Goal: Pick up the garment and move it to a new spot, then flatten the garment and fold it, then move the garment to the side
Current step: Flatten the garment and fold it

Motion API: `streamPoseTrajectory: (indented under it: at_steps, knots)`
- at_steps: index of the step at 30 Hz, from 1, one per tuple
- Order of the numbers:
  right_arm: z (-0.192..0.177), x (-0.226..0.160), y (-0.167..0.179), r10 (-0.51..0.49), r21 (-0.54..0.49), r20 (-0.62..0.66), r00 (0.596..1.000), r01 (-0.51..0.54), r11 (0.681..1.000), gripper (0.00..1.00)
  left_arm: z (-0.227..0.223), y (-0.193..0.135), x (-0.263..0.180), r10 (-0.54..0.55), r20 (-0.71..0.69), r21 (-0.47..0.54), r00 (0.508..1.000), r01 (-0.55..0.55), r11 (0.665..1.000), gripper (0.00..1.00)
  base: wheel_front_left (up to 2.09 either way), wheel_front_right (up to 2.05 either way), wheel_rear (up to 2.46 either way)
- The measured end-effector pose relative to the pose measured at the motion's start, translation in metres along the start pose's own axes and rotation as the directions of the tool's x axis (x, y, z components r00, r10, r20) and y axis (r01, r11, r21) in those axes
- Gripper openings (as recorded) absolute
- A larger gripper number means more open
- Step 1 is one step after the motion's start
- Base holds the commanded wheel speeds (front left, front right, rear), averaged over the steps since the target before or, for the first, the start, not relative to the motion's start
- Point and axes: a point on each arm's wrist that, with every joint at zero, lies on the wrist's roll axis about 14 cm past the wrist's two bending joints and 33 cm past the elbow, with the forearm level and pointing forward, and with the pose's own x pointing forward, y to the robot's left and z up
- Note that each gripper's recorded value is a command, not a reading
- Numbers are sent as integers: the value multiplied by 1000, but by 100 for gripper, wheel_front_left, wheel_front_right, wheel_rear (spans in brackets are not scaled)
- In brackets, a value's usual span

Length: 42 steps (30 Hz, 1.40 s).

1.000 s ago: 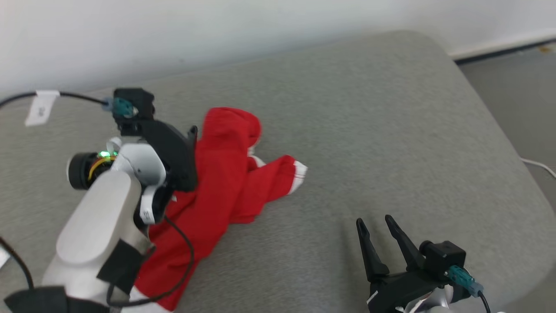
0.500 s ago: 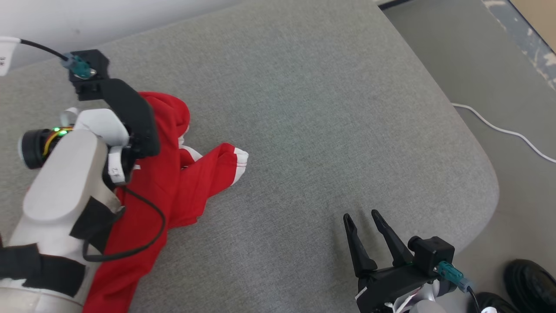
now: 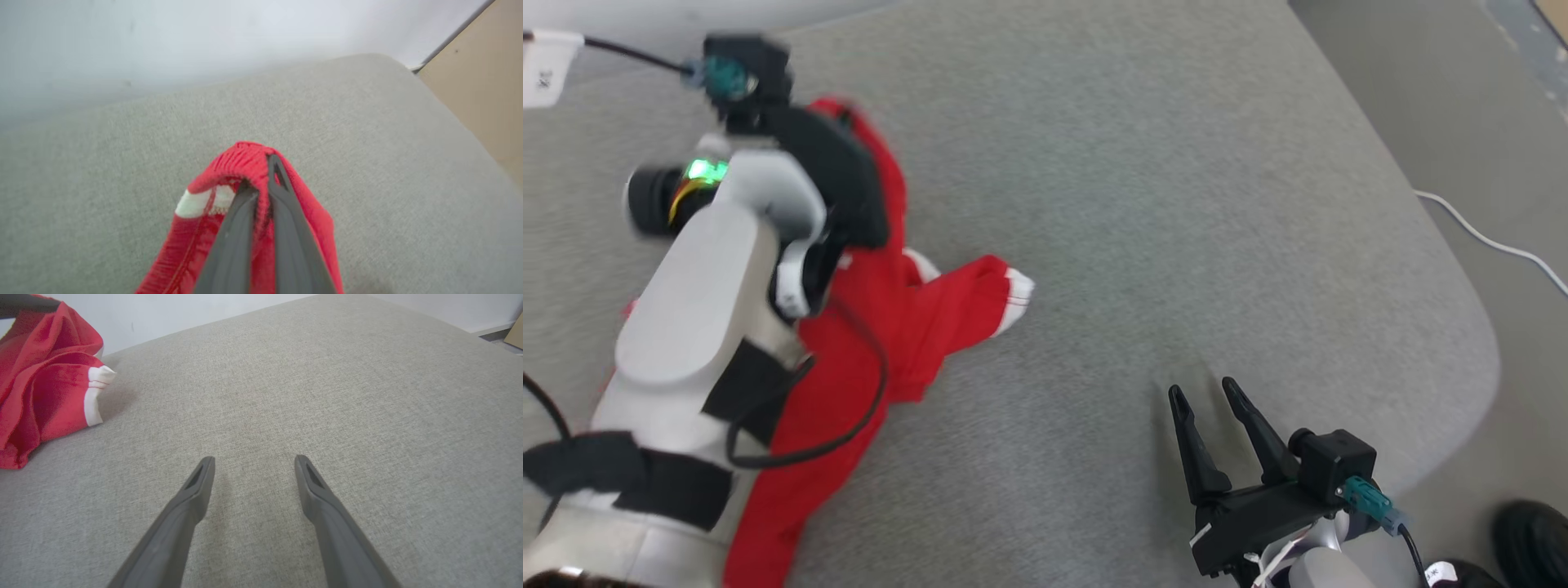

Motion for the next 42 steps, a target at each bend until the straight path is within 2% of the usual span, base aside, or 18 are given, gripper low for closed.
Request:
streamPoseTrajectory:
  at_steps: [2,5,6,8,10,14,17,18,19,20,21,24,28,30,31,32,37,42]
  knots:
    - [3,4,6,22,-5,8,1000,-22,1000,100,35,-12,-9,-39,136,16,990,38,999,0,0,0,0]
    - [8,7,13,46,-15,23,999,-46,999,100,95,-39,-32,-122,359,68,925,104,992,0,0,0,0]
    - [12,8,16,57,-18,34,998,-57,998,100,142,-64,-64,-200,521,130,830,155,979,0,0,0,0]
    - [12,8,20,69,-21,35,997,-69,997,100,160,-78,-83,-240,574,155,783,183,971,0,0,0,0]
    - [10,8,25,84,-24,27,996,-83,996,100,160,-85,-96,-259,577,154,775,208,966,0,0,0,0]
    - [11,10,40,130,-33,22,991,-129,991,100,102,-73,-107,-244,461,141,853,201,969,0,0,0,0]
    - [11,11,56,178,-41,14,984,-177,983,100,27,-45,-121,-175,319,105,931,149,983,0,0,0,0]
    - [11,11,56,178,-41,14,984,-177,983,100,27,-45,-121,-175,319,105,931,149,983,0,0,0,0]
    - [14,14,67,210,-48,17,978,-209,977,100,-31,-33,-138,-141,209,82,968,126,989,0,0,0,0]
    - [16,14,73,225,-49,20,974,-223,974,100,-57,-30,-148,-131,157,65,979,122,990,0,0,0,0]
    - [16,14,73,225,-49,20,974,-223,974,100,-57,-30,-148,-131,157,65,979,122,990,0,0,0,0]
    - [17,17,89,271,-61,14,963,-269,961,100,-109,-31,-179,-119,66,37,991,117,992,0,0,0,0]
    - [22,21,115,338,-75,14,941,-337,939,100,-138,-14,-206,-26,31,12,999,25,1000,0,0,0,0]
    - [23,22,125,367,-79,15,930,-365,928,100,-146,-7,-215,15,17,38,1000,-15,999,2,0,0,0]
    - [24,22,130,378,-80,14,926,-376,923,100,-151,-5,-219,31,5,41,1000,-31,999,62,0,0,0]
    - [24,21,133,388,-81,14,922,-386,919,100,-158,-4,-222,43,-15,52,999,-42,998,100,0,0,0]
    - [28,14,139,407,-87,21,913,-404,911,100,-183,1,-237,102,-84,22,991,-101,995,100,0,0,0]
    - [31,8,126,375,-87,32,926,-371,924,100,-187,14,-251,166,-96,-73,981,-174,982,100,0,0,0]
